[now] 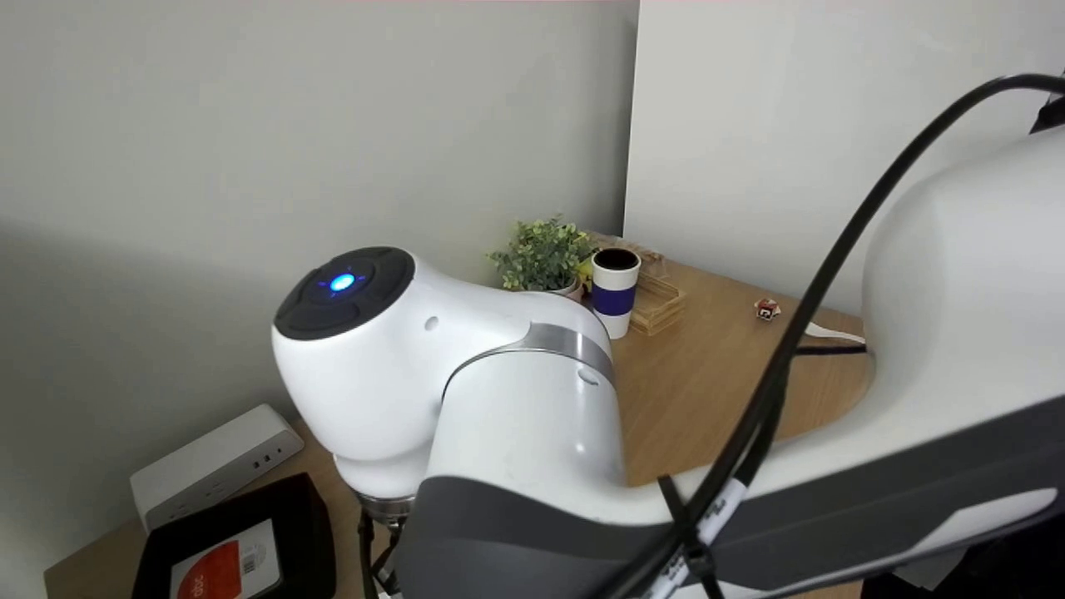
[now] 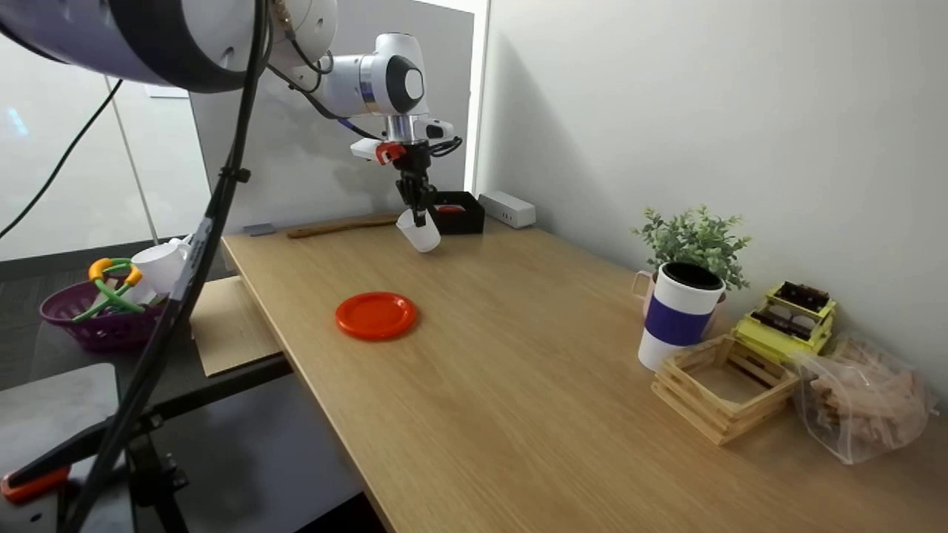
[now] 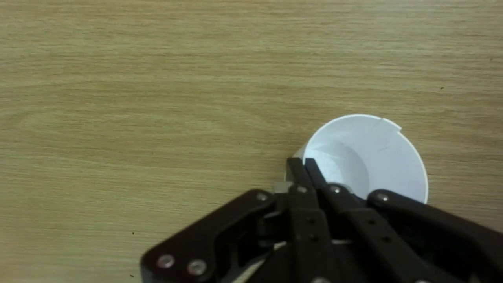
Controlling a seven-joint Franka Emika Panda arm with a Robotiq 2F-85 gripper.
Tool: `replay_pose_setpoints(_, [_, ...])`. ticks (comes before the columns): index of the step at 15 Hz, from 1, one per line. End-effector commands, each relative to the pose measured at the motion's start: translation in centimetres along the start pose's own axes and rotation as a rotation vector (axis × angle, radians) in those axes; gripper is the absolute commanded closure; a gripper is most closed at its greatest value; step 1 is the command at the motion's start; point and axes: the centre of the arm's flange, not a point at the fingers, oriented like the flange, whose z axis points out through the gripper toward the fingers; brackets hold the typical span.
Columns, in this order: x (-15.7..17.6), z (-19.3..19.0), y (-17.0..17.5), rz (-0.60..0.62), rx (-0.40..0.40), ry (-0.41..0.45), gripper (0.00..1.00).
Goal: Put the white mug on top of the orange plate
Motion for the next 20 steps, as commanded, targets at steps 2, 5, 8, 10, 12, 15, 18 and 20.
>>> replay_pose_setpoints(2, [4.3,1.1,4.0,0.225,-0.027,0.017,1.00])
replay_pose_setpoints(5, [5.1,1.1,8.0,0.401,-0.062,0.046,1.00])
replay_pose_setpoints(8, [3.6,0.7,9.1,0.563,-0.111,0.047,1.00])
replay_pose_setpoints(10, [2.0,-0.1,8.2,0.659,-0.122,0.061,1.00])
replay_pose_setpoints(12, [0.1,-0.6,7.1,0.760,-0.129,0.049,1.00])
replay_pose_setpoints(15, [-2.4,-0.9,5.8,0.882,-0.193,0.010,1.00])
replay_pose_setpoints(18, [-3.9,-1.3,6.5,0.984,-0.256,-0.033,1.00])
replay_pose_setpoints(20, [-4.1,-1.8,7.5,1.120,-0.265,-0.009,1.00])
